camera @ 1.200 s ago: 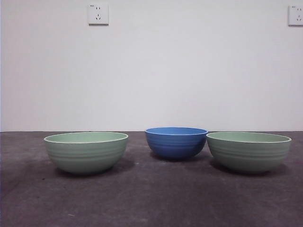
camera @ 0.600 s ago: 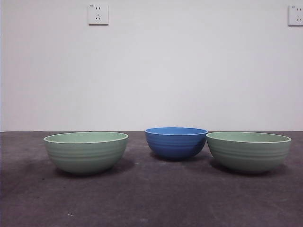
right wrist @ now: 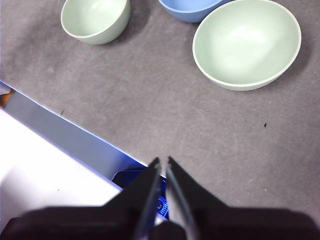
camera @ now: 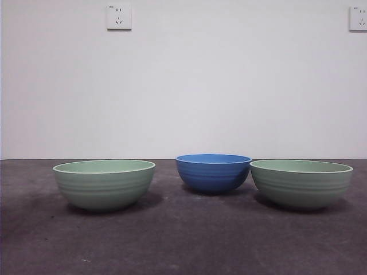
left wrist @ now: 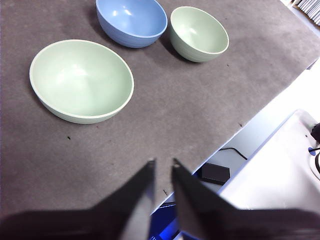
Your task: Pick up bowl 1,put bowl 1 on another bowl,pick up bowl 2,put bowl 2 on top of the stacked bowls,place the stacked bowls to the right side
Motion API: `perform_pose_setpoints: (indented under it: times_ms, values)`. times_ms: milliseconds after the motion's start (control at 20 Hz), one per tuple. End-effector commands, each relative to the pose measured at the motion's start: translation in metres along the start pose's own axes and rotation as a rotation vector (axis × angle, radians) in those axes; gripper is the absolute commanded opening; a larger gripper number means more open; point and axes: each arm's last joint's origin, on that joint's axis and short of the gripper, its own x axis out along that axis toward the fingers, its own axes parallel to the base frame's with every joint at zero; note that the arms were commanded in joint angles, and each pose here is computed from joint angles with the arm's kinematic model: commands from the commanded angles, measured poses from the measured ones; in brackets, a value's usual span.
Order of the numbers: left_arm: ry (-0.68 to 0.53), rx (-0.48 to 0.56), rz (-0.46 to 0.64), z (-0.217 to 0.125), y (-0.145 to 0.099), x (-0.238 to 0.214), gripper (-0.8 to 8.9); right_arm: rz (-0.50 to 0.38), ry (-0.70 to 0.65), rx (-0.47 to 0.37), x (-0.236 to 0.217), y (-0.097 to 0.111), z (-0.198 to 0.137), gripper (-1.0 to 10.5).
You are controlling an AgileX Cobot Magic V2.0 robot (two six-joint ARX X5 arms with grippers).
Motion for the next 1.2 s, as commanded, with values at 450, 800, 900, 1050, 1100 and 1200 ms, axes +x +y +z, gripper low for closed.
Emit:
perform_pose_setpoints:
  times_ms: [450,800,900,1050,1100,1200]
  values:
    - [-0.003,-0.004,0.012,0.001,0.0,-0.001,6.31,0.0,0.011,0.078,0.002,-0.001,0.002,6.0]
    - [-0.003,-0.006,0.014,0.001,0.0,-0.001,6.3,-0.061,0.011,0.179,0.009,-0.009,0.011,5.9]
    - [-0.003,-0.005,0.014,0.001,0.0,-0.001,6.3,-0.11,0.003,0.211,0.014,-0.014,0.018,5.9]
    - [-0.003,-0.005,0.014,0.001,0.0,-0.001,6.3,-0.167,-0.005,0.27,0.026,-0.024,0.03,5.9]
    - [-0.003,-0.005,0.014,0.001,0.0,-0.001,6.3,-0.184,-0.003,0.282,0.032,-0.028,0.035,5.9]
    - [-0.003,-0.006,0.014,0.001,0.0,-0.001,6.3,-0.213,0.002,0.295,0.044,-0.037,0.044,5.9]
